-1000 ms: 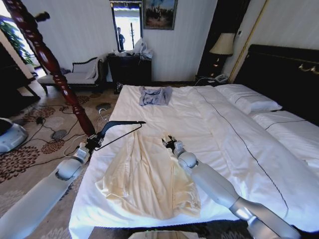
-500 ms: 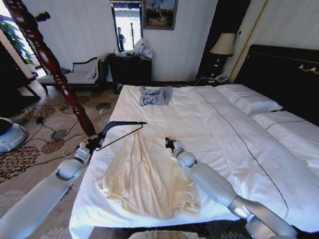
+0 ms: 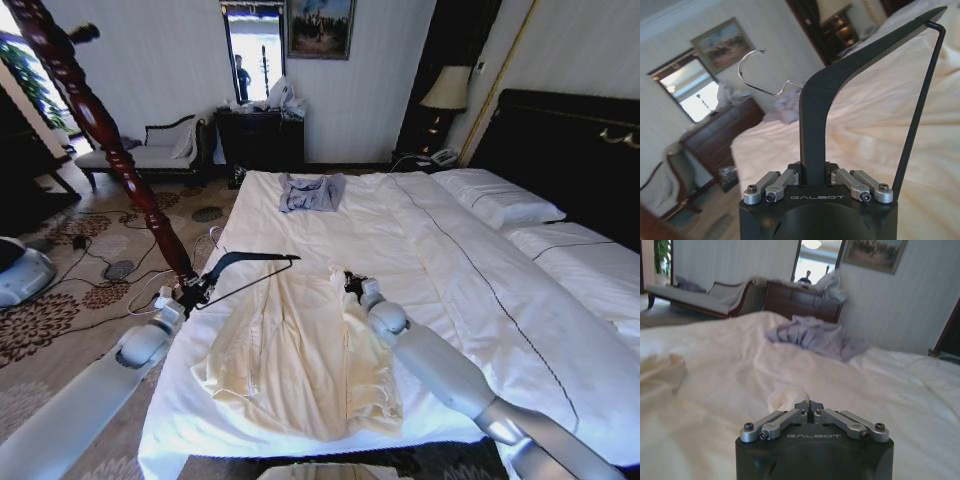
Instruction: Pick up the clothes from the bed and hang them on the clothes hanger.
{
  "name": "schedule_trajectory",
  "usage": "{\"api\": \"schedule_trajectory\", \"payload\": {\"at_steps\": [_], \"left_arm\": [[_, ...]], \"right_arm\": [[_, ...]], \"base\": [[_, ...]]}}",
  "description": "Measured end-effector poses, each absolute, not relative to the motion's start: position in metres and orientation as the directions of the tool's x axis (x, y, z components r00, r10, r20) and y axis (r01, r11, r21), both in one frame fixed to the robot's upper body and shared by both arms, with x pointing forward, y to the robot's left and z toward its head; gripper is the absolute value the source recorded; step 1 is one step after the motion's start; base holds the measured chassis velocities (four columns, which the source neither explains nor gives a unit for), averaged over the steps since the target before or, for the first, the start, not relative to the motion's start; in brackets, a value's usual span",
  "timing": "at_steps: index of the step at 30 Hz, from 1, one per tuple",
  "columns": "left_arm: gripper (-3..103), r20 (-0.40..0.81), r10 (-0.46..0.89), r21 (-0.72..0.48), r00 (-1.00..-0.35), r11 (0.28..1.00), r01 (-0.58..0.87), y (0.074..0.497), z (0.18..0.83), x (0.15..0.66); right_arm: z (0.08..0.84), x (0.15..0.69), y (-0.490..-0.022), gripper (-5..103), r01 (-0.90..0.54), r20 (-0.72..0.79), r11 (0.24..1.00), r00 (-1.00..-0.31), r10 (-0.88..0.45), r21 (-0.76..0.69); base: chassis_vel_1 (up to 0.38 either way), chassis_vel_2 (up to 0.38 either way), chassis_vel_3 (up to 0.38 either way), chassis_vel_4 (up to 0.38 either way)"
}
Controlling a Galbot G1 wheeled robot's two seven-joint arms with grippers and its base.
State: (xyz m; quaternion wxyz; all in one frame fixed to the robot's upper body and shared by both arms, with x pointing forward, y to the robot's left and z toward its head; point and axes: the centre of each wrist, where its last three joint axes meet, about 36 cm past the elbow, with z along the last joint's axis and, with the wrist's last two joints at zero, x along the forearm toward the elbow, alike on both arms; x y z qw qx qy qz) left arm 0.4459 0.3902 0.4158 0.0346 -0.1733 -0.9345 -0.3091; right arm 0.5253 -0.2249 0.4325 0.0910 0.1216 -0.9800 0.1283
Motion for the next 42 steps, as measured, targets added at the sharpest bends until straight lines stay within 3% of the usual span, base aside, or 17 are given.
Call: {"api": "schedule_trajectory", "payload": {"at_steps": [11, 26, 42], "left_arm": [[22, 0.257, 0.381, 0.580, -0.888, 0.674, 0.457, 0.354, 0.404, 0.451], [22, 0.297, 0.368, 0.576, -0.881, 0.667, 0.473, 0.329, 0.395, 0.474], [22, 0.345, 0.403, 0.596, -0.848, 0.604, 0.530, 0.287, 0.388, 0.506]], "right_arm": [[0.479, 0.506, -0.228, 1, -0.284, 0.127, 0.930, -0.957, -0.260, -0.233], [0.504, 0.495, -0.240, 1, -0.327, 0.072, 0.903, -0.945, -0.319, -0.280], [0.512, 0.494, -0.235, 1, -0.330, 0.049, 0.907, -0.943, -0.329, -0.263]], "base": [[0.000, 0.000, 0.000, 0.000], [0.000, 0.000, 0.000, 0.000], [0.000, 0.000, 0.000, 0.000]]}}
